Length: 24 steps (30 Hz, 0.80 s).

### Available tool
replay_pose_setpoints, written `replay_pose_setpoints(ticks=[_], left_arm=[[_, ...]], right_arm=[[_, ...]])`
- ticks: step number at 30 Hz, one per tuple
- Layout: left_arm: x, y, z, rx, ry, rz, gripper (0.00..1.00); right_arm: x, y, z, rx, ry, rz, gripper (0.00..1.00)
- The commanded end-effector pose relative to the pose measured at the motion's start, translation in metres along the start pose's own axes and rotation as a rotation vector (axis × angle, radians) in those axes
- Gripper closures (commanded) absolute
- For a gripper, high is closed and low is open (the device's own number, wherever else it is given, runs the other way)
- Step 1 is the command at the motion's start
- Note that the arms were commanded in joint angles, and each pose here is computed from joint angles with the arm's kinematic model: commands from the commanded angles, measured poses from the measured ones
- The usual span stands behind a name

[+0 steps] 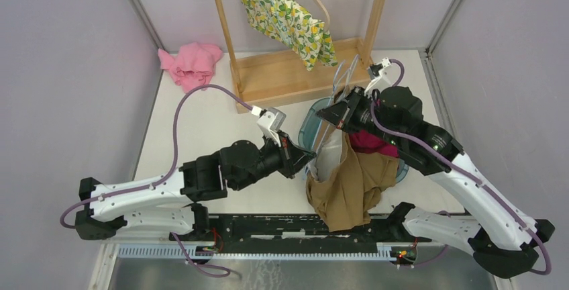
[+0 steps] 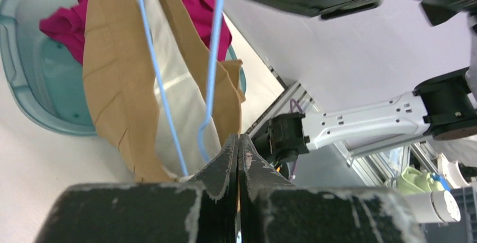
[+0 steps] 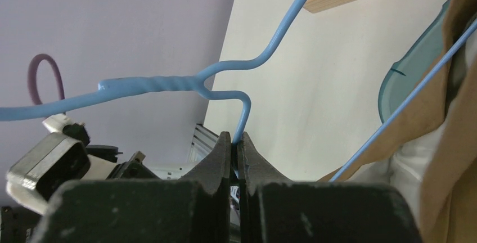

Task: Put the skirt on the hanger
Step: Hang the skirt on the hanger.

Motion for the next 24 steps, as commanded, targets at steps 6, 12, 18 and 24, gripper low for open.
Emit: replay_pose_setpoints(ticks=[6, 12, 18, 24], left_arm=[[-0.018, 0.046, -0.004, -0.109, 0.056, 0.124, 0.97], [-0.018, 0.054, -0.006, -0.134, 0.09, 0.147, 0.97], [-0.014, 0.055, -0.012, -0.138, 0.11, 0.149, 0.97], [-0.009, 0.06, -0.03, -0.153, 0.111, 0.135, 0.97]], right_arm=[[0.05, 0.039, 0.011, -0.084, 0.235, 0.09, 0.99], [0.05, 0.034, 0.006, -0.041, 0.257, 0.132, 0.99], [0.054, 0.033, -0.01, -0.019, 0.295, 0.171, 0.99], [0.058, 0.035, -0.022, -0.013, 0.313, 0.185, 0.99]])
Point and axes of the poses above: each gripper's point midway between its finger pads, its own z axis out along the fingers, its own x axis along the line the jaws close on, y = z × x, the point moved 10 cm from there along -z, back along the fingers, and after that the axes turned 2 degrees about -z, right-handed, at the moved point
